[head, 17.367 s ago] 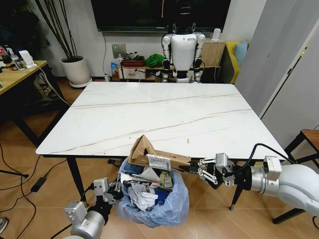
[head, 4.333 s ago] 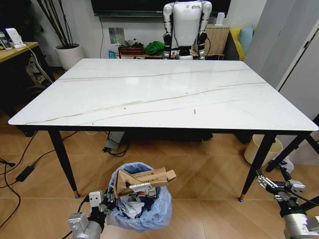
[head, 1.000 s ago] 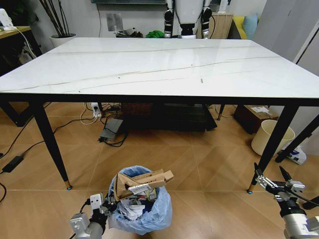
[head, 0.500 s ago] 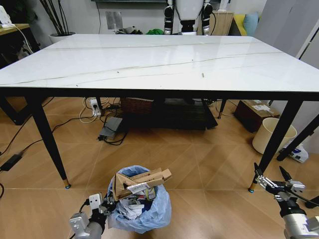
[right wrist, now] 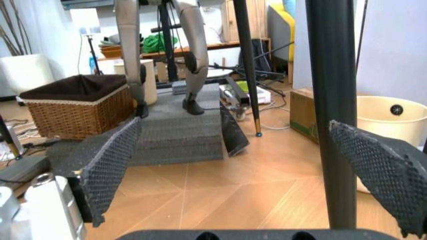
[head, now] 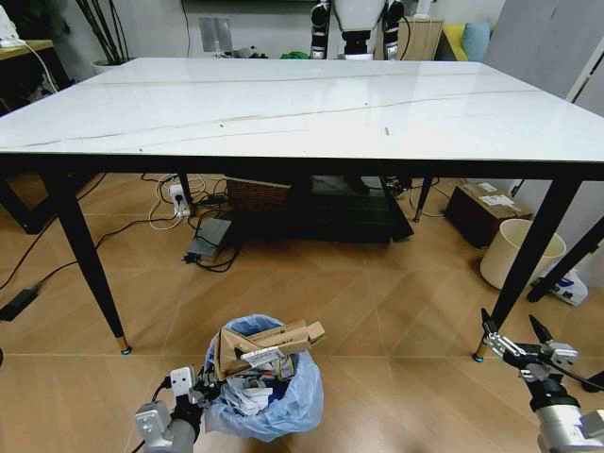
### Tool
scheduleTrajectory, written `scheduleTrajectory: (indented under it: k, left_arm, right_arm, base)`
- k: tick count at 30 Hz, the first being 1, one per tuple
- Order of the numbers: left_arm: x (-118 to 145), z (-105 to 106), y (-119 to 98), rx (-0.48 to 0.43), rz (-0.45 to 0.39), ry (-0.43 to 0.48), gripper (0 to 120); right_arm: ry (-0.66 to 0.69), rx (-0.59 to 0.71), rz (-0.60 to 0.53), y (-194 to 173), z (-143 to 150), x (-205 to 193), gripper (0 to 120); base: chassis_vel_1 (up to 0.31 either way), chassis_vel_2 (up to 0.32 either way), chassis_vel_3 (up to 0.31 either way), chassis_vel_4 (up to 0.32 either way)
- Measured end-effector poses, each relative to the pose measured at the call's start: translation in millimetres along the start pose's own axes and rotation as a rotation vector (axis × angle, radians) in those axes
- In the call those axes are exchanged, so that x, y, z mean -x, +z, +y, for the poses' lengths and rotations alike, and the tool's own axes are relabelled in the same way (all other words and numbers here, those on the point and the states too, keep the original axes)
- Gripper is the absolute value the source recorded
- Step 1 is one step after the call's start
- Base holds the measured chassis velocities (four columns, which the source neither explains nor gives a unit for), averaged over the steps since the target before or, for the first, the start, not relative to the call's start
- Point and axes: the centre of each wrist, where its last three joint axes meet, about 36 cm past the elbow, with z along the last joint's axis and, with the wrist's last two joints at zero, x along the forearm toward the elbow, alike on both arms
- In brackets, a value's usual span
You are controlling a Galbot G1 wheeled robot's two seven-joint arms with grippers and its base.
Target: Pick up the trash bin and place the trash from the table into it.
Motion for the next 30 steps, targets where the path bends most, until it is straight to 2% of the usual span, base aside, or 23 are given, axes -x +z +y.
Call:
scheduleTrajectory:
  k: [30]
  left_arm:
    - [0.3, -2.6, -2.0, -0.007, -0.016, 0.004, 0]
  right_arm:
    - [0.000, 0.000, 0.000, 0.0, 0.0, 0.0, 100]
  base:
    - [0.000, 0.000, 0.000, 0.000]
